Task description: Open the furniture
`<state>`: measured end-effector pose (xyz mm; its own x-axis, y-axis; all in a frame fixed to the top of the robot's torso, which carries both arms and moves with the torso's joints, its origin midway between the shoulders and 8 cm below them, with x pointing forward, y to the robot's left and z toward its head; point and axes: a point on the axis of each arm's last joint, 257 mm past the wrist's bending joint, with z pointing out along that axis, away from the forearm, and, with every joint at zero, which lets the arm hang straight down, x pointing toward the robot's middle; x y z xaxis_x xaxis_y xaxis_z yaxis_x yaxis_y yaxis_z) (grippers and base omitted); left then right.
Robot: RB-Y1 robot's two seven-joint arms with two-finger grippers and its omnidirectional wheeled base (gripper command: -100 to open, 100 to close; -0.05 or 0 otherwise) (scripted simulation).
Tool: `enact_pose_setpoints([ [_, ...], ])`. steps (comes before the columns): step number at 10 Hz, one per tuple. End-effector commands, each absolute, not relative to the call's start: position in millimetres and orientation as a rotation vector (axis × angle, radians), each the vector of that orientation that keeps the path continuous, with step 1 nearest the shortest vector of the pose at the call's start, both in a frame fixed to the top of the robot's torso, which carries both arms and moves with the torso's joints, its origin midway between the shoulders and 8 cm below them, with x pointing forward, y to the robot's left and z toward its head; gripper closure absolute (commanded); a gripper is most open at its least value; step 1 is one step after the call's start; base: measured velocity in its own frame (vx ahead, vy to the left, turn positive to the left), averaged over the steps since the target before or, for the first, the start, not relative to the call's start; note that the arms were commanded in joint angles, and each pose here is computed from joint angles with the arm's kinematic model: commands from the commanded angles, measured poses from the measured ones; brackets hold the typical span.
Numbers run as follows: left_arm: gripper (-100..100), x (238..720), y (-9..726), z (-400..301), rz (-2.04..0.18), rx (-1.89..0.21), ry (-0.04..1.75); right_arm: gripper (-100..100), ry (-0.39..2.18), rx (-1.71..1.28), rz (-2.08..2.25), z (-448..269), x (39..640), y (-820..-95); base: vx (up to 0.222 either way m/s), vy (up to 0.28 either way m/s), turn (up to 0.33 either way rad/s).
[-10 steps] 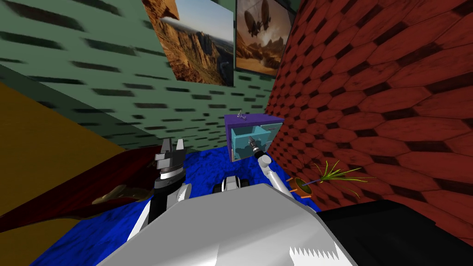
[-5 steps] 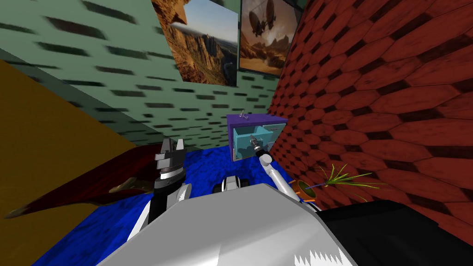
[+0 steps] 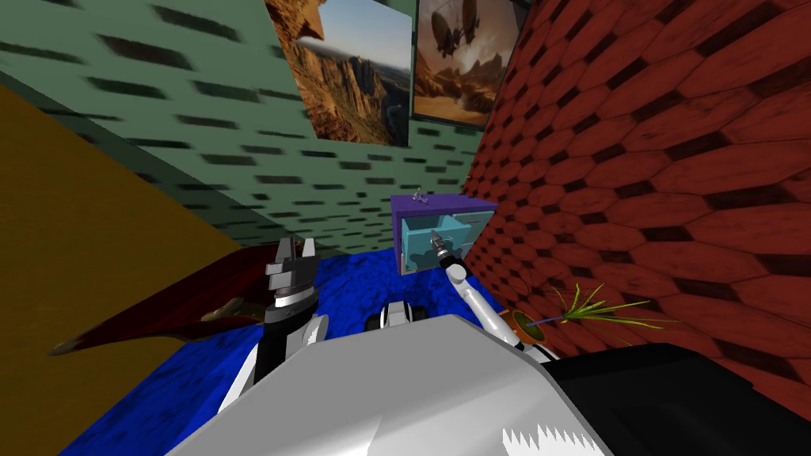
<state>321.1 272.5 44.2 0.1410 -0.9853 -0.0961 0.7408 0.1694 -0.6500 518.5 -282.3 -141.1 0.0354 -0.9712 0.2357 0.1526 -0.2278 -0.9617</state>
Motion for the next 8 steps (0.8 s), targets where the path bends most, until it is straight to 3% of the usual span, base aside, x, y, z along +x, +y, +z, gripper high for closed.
enact_pose_setpoints([
  [1, 0, 321, 272, 44, -1.329, -0.516, 0.579, -100, 0.946, -1.274, -1.403, -136, 519, -284, 0.000, 0.000, 0.000],
  [2, 0, 321, 272, 44, -1.329, -0.516, 0.579, -100, 0.948, -1.284, -1.399, -141, 519, -283, 0.000, 0.000, 0.000],
  [3, 0, 321, 272, 44, -1.329, -0.516, 0.579, 0, 0.950, -1.286, -1.398, -142, 519, -283, 0.000, 0.000, 0.000],
  [8, 0, 321, 272, 44, -1.329, -0.516, 0.579, 0, 0.956, -1.293, -1.392, -146, 518, -284, 0.000, 0.000, 0.000],
])
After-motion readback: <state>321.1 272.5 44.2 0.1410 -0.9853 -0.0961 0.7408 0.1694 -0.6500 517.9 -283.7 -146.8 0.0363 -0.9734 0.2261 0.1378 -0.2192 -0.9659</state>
